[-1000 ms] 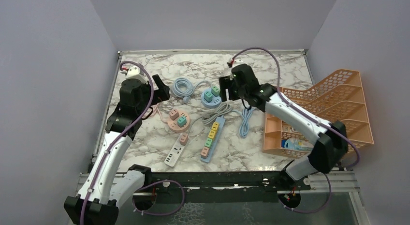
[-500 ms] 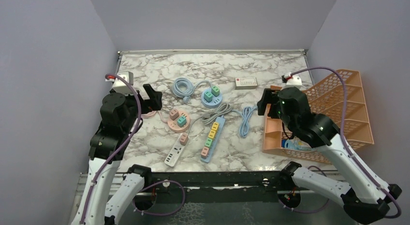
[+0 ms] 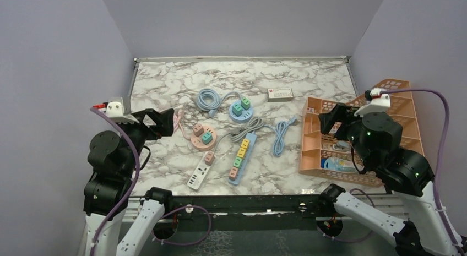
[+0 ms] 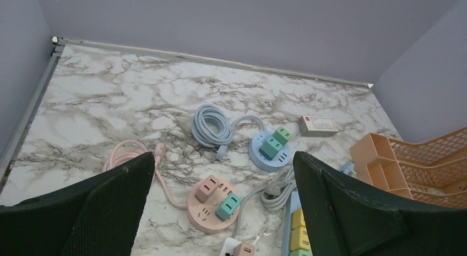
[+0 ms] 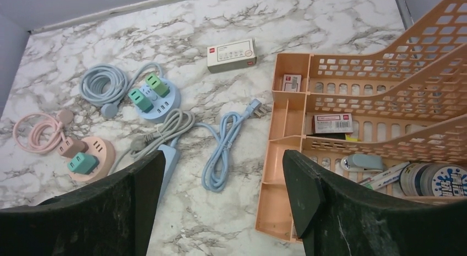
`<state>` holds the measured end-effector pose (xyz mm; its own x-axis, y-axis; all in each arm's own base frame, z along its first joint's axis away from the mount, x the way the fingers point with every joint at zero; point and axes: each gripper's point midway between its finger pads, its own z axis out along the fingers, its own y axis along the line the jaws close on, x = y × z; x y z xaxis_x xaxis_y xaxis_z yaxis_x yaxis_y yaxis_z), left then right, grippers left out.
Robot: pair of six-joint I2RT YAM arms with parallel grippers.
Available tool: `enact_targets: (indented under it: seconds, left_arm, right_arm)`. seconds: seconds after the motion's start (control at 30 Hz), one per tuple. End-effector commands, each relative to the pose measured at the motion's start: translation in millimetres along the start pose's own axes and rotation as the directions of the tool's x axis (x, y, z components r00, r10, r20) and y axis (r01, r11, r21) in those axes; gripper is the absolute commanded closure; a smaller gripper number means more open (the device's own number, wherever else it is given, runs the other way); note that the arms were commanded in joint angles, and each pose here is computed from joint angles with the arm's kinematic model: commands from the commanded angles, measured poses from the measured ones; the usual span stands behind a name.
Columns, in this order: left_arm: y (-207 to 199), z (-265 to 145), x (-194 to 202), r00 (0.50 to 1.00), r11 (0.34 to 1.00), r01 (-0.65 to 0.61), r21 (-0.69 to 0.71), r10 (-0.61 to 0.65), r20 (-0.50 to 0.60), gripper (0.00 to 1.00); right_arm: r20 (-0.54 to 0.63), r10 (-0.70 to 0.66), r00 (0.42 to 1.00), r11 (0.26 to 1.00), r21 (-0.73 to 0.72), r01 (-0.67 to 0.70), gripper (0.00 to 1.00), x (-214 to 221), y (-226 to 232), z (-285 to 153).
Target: Insert the plug
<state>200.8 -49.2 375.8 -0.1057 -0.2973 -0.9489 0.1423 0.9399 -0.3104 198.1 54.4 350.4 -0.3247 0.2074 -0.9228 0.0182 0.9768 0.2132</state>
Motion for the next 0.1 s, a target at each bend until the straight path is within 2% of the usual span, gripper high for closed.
enact_targets:
  seconds: [0.0,0.07]
  left_arm:
    - [-0.1,-13.2,-9.9,1.000,1.000,0.005,-0.006,-0.005,0.025,0.01]
    - [0.4,-16.3,-7.1,1.000,1.000,0.006,-0.008,-0.006,0.011,0.01]
  right_arm:
    - [0.019,-0.013,1.000,1.000,-0.004,0.014,0.21,-2.8,-7.7,-10.2]
    - [0.023,-0.003,1.000,1.000,-0.009,0.003,0.20,-3.8,-8.5,-12.8]
